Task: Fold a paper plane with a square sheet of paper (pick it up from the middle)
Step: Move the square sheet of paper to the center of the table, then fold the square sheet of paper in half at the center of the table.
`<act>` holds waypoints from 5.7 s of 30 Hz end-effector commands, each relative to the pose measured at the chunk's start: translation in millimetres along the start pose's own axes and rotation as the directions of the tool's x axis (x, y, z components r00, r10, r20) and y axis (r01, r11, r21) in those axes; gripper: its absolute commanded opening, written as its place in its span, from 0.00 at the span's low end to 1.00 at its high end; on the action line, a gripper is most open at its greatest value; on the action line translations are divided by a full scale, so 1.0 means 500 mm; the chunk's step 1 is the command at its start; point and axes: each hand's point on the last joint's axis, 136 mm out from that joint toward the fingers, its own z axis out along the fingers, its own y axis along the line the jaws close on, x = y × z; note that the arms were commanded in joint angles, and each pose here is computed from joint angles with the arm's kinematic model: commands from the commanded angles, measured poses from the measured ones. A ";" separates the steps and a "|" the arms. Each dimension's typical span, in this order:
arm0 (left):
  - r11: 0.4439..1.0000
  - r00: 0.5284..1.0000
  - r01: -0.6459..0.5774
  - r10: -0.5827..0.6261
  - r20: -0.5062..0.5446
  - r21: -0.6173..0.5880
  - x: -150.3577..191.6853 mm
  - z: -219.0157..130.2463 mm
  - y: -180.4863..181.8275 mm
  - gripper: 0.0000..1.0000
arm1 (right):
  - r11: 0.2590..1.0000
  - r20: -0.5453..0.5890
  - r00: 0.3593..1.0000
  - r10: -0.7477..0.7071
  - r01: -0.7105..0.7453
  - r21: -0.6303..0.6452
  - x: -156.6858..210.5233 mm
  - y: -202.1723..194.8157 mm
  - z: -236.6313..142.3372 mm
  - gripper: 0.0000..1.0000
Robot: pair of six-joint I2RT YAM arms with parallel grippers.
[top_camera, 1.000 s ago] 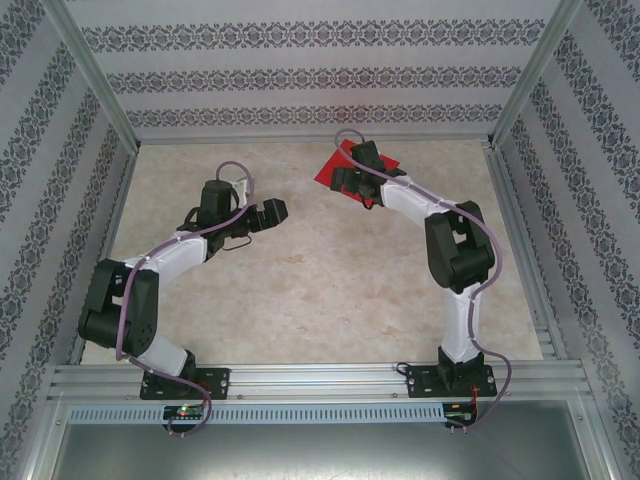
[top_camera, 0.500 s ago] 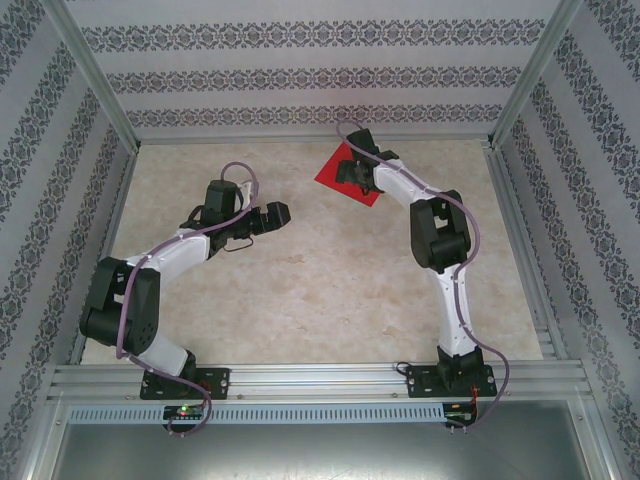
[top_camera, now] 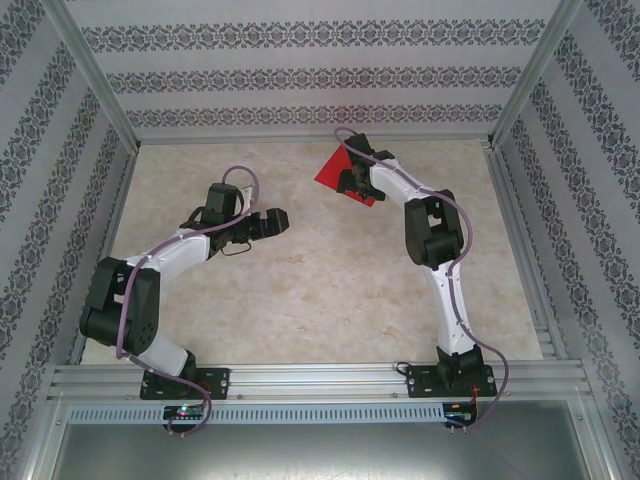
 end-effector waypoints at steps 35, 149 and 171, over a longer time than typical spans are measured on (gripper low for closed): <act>0.996 0.996 -0.079 0.078 -0.050 -0.031 0.022 -0.011 -0.001 1.00 | 0.966 -0.287 0.925 -0.249 0.260 0.001 0.241 -0.046 -0.045 0.73; 0.986 0.992 -0.035 0.016 -0.122 -0.160 0.112 -0.114 0.042 1.00 | 0.979 -0.173 0.966 -0.194 0.203 0.034 0.398 0.130 -0.102 0.85; 0.988 0.990 -0.031 0.010 -0.138 -0.151 0.118 -0.102 0.046 1.00 | 0.977 -0.202 0.958 -0.204 0.212 0.020 0.439 0.121 -0.075 0.70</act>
